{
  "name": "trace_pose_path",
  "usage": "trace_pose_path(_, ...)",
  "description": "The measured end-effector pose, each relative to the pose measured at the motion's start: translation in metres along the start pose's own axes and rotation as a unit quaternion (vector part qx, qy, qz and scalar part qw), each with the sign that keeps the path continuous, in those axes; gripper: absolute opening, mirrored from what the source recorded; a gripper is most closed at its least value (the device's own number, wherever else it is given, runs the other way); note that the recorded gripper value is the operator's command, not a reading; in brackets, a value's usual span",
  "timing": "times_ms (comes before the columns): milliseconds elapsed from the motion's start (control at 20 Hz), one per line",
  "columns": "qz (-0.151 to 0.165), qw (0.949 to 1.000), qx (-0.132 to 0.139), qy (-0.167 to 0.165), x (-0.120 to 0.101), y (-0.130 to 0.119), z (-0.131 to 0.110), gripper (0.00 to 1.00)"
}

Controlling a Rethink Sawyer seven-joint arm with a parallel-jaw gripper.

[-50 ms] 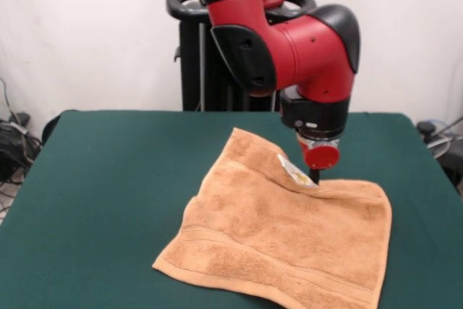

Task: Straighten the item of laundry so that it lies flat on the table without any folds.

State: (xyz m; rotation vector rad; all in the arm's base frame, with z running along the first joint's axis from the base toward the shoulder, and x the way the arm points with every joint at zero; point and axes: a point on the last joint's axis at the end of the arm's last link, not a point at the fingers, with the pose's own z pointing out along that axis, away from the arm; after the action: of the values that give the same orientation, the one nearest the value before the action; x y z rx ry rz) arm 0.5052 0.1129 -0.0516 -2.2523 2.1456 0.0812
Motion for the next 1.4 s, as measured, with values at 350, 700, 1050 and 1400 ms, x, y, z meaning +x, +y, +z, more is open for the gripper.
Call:
trace_pose_path(350,0.008,1.0000,0.004,-0.003,0.007,-0.002,-0.003,0.00)
trace_pose_path(700,0.026,0.9996,0.008,-0.005,0.029,0.007,-0.019,0.00)
trace_pose_path(1050,0.024,0.9994,0.025,-0.005,0.032,0.017,-0.035,0.00)
trace_pose_path(1400,0.018,0.9968,0.077,-0.009,0.022,0.026,-0.025,0.00)
